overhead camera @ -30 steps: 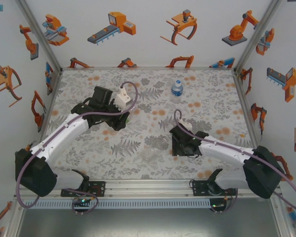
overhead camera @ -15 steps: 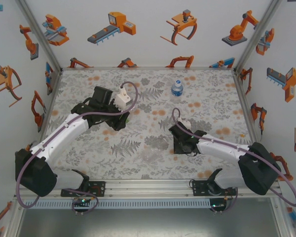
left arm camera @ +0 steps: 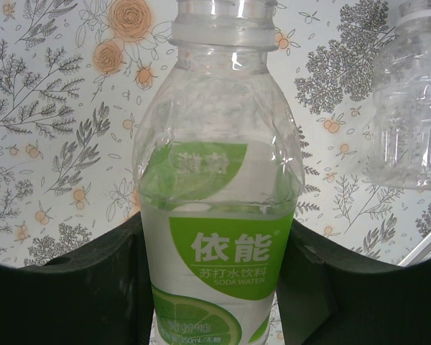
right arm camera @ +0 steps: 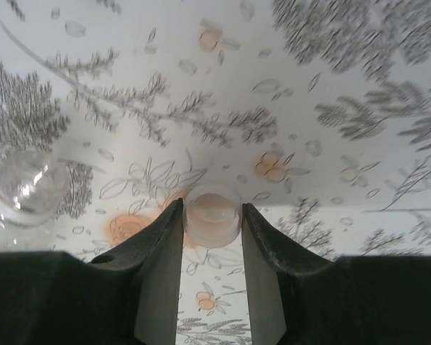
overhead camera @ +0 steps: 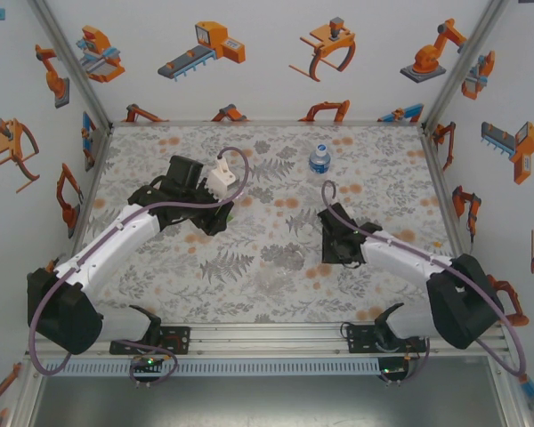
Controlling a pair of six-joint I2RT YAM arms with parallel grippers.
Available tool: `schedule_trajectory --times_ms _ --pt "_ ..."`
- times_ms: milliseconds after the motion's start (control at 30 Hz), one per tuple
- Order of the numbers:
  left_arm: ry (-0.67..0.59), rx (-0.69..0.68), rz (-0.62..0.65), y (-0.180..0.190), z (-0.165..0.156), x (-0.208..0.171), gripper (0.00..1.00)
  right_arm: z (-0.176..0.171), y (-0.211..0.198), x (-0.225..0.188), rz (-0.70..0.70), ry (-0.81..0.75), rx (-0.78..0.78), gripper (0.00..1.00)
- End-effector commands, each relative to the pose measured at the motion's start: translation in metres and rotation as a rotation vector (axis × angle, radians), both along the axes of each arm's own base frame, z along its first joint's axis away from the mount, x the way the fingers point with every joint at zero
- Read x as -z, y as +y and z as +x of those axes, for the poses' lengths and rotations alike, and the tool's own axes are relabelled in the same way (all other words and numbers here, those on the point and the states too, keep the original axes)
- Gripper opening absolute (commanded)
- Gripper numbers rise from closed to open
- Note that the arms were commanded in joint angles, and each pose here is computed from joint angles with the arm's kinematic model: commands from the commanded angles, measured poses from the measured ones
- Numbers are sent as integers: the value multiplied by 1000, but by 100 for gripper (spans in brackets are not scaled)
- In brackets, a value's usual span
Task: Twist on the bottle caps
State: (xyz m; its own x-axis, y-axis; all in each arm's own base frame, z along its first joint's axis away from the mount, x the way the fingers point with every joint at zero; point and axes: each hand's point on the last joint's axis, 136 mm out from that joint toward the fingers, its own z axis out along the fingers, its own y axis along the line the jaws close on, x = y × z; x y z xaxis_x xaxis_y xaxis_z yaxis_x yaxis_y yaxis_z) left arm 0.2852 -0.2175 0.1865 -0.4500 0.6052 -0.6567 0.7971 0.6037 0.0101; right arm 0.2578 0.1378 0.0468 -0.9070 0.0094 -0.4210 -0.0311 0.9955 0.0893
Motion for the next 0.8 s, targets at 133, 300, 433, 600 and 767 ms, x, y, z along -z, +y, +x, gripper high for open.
schedule_trajectory --times_ms 133,300,433,600,767 --pt "-25 24 -2 0 -4 -6 11 54 1 -13 16 -10 -58 31" --pt "-26 29 -3 0 -6 -6 12 80 0 -5 37 25 -47 31" --pt "-22 33 -2 -1 -7 -5 12 84 -7 9 33 73 -24 32" --pt "-19 37 -3 -1 -7 -5 12 82 -13 17 18 106 -9 36" --pt "-11 43 -6 -3 -6 -3 12 86 -13 6 19 86 -3 42"
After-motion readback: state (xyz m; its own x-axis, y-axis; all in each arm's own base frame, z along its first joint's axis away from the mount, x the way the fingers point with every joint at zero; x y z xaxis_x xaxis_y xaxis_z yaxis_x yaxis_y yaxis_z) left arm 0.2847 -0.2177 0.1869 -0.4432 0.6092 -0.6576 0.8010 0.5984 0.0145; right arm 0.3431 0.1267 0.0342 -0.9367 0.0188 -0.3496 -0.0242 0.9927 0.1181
